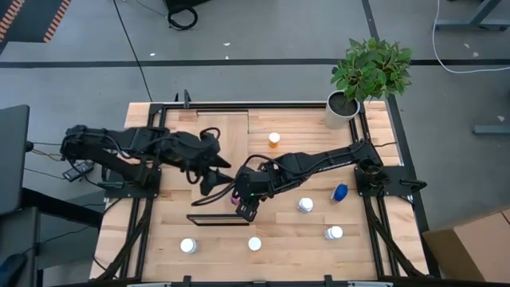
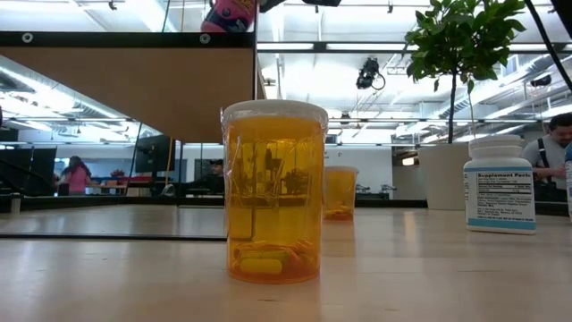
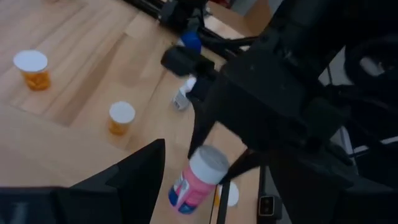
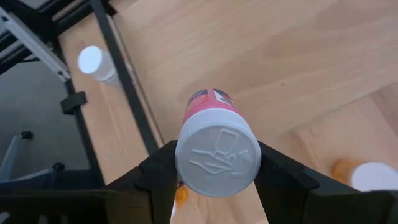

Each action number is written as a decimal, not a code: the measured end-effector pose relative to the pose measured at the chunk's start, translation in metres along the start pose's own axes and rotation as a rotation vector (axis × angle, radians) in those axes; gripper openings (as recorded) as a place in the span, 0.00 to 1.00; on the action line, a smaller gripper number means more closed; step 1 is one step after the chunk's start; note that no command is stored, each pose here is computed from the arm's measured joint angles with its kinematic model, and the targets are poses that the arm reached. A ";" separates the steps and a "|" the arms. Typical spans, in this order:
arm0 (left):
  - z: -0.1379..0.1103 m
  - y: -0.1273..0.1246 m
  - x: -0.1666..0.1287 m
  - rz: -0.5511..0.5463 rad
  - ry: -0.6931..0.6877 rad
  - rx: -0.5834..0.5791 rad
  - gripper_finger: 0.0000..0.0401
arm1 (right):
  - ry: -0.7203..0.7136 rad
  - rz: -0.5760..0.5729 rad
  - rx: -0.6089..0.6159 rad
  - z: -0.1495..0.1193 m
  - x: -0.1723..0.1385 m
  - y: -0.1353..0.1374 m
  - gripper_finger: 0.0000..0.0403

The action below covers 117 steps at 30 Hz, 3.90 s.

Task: Pick and place medicine bottles onto shelf by color
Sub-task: Put the pink pill bottle on the shelf

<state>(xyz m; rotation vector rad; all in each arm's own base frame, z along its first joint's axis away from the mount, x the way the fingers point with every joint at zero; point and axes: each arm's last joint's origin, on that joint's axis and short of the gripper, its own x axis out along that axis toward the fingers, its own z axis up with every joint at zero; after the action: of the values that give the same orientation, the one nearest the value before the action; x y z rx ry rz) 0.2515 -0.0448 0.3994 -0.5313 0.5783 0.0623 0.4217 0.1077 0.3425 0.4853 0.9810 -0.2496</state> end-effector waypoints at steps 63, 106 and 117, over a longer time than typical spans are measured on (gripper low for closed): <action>-0.012 0.009 0.021 0.133 0.131 0.041 0.71 | -0.141 0.046 -0.021 0.022 -0.030 0.002 0.48; -0.016 0.006 0.018 0.136 0.141 0.048 0.71 | -0.158 0.028 -0.066 0.017 -0.034 0.007 0.48; -0.016 0.009 0.007 0.149 0.145 0.055 0.71 | -0.192 0.003 -0.119 0.012 -0.031 0.014 0.48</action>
<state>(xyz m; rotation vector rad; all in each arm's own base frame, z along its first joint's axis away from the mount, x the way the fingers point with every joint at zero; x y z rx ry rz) 0.2472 -0.0457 0.3801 -0.4406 0.7587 0.1500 0.4193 0.1140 0.3781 0.3477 0.8027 -0.2292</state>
